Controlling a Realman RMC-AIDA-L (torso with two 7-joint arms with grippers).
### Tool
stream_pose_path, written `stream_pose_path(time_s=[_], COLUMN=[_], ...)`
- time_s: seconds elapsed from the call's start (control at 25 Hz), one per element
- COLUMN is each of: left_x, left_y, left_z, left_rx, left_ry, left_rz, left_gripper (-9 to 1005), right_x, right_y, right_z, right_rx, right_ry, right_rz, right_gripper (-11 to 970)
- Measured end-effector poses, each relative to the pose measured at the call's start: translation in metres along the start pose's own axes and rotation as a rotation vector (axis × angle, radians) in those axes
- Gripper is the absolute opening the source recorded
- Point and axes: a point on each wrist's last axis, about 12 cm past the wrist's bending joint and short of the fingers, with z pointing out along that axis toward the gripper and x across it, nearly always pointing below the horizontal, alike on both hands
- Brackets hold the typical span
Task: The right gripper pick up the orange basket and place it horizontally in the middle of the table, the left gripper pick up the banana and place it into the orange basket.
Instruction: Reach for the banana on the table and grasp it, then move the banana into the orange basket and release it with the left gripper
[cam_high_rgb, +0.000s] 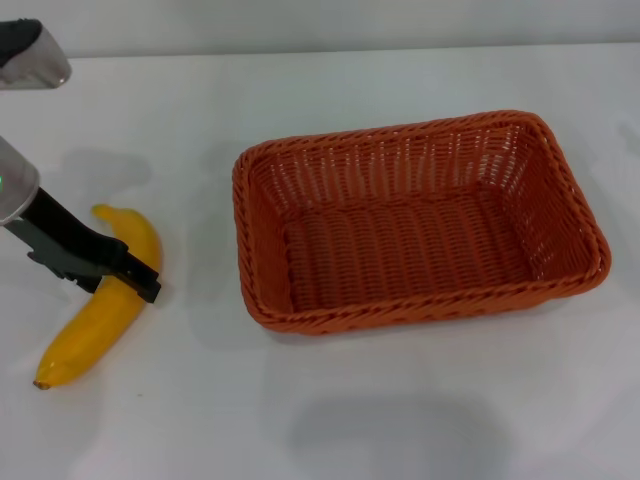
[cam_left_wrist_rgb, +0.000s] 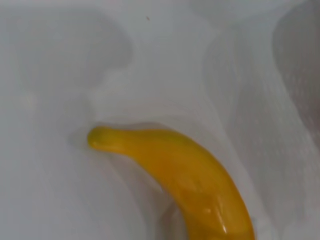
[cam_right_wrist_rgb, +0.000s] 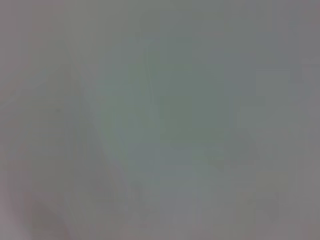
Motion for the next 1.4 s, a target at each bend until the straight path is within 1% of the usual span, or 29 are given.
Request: stream_pose_path(time_s=[0.24, 0.44, 0.64, 0.8, 0.84, 0.88, 0.96, 1.0, 1.08, 1.12, 1.16, 1.2, 1.28, 1.4], left_x=[0.000, -0.002, 0.000, 0.002, 0.003, 0.003, 0.005, 0.006, 0.004, 0.002, 0.000, -0.004, -0.013, -0.033], left_y=[-0.004, -0.006, -0.005, -0.004, -0.001, -0.001, 0.002, 0.004, 0.001, -0.003, -0.007, -0.014, -0.027, -0.053], left_z=[0.013, 0.014, 0.014, 0.013, 0.004, 0.004, -0.012, -0.023, -0.046, -0.059, -0.066, -0.074, -0.084, -0.097], left_rx=[-0.033, -0.040, -0.043, -0.056, -0.067, -0.067, -0.083, -0.094, -0.100, -0.095, -0.086, -0.069, -0.049, -0.040], left_ry=[0.008, 0.011, 0.019, 0.021, 0.002, 0.002, -0.027, -0.051, -0.104, -0.136, -0.151, -0.169, -0.188, -0.220], left_rz=[0.004, 0.012, 0.007, 0.015, 0.013, 0.013, 0.012, 0.014, 0.036, 0.061, 0.084, 0.122, 0.187, 0.310], left_gripper=[875, 855, 658, 532, 500, 500, 500, 500, 500, 500, 500, 500, 501, 501], right_x=[0.001, 0.000, 0.000, -0.001, -0.001, -0.002, -0.003, -0.003, -0.005, -0.006, -0.007, -0.008, -0.011, -0.013], right_y=[0.001, 0.000, 0.000, 0.000, 0.001, 0.001, 0.001, 0.000, 0.001, 0.001, 0.002, 0.003, 0.004, 0.006], right_z=[0.003, 0.005, 0.005, 0.005, 0.005, 0.005, 0.004, 0.004, 0.005, 0.005, 0.007, 0.008, 0.011, 0.015], right_rx=[-0.009, -0.003, -0.001, -0.004, -0.006, -0.009, -0.011, -0.011, -0.013, -0.015, -0.019, -0.021, -0.029, -0.040], right_ry=[0.000, -0.002, -0.005, -0.012, -0.016, -0.020, -0.026, -0.028, -0.030, -0.031, -0.033, -0.035, -0.037, -0.038], right_rz=[0.008, 0.012, 0.018, 0.023, 0.024, 0.026, 0.027, 0.026, 0.023, 0.019, 0.014, 0.011, 0.003, -0.002], right_gripper=[869, 869, 869, 869, 869, 869, 870, 870, 870, 870, 870, 870, 870, 870])
